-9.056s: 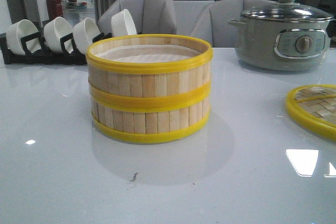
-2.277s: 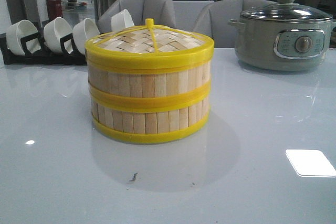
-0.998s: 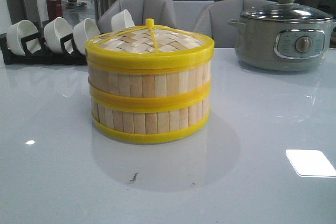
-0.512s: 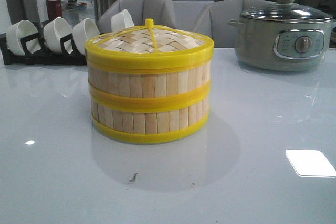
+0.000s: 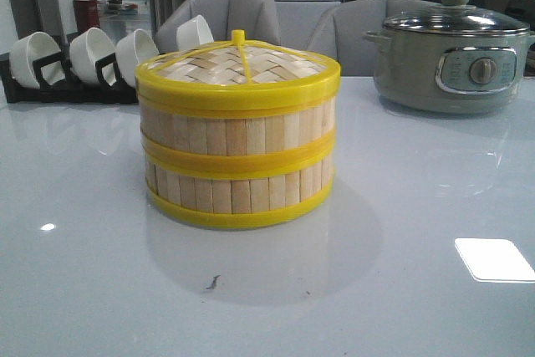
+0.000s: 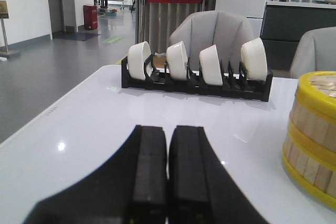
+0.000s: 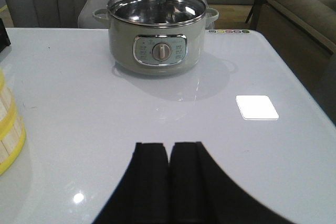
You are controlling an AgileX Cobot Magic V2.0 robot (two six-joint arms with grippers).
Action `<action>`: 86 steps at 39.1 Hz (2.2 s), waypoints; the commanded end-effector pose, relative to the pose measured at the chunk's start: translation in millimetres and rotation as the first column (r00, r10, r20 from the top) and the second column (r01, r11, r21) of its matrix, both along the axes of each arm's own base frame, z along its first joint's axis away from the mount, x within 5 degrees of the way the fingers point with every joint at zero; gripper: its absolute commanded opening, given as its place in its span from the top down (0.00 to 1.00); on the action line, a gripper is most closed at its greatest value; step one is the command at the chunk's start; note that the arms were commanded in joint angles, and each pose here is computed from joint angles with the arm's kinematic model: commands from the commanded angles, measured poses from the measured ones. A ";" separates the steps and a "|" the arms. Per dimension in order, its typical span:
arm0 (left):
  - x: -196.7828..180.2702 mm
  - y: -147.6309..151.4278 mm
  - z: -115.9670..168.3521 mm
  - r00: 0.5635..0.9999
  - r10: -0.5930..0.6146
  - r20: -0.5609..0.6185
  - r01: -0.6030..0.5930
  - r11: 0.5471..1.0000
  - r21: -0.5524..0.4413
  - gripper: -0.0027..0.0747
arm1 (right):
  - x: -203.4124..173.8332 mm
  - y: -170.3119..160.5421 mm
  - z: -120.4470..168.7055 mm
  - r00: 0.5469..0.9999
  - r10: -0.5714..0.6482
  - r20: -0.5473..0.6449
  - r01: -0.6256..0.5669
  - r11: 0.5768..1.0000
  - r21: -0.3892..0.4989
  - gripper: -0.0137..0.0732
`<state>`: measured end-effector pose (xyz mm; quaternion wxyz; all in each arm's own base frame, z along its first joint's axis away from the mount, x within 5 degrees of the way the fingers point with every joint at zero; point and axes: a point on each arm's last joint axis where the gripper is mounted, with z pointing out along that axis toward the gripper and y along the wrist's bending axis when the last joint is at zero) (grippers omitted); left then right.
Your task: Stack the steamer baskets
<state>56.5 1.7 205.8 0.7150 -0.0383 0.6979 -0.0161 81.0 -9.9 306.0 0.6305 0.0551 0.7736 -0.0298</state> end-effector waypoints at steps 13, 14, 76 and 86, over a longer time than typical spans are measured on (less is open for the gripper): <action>-1.4 0.3 3.2 0.999 0.004 0.041 -0.006 1.000 0.027 0.85 | 1.6 -0.3 16.3 0.995 0.001 0.104 0.001 1.000 -0.022 0.78; -1.4 0.3 3.2 0.999 0.004 0.041 -0.006 1.000 0.027 0.85 | 1.6 -0.3 16.3 0.995 0.001 0.104 0.001 1.000 -0.022 0.78; -1.5 0.3 4.7 0.998 0.007 0.055 -0.013 0.992 0.123 0.85 | 1.6 -0.3 16.3 0.995 0.001 0.104 0.001 1.000 -0.022 0.78; -1.5 0.3 4.7 0.998 0.007 0.055 -0.013 0.992 0.123 0.85 | -1.5 0.2 17.2 0.993 0.001 0.116 0.001 1.000 -0.013 0.78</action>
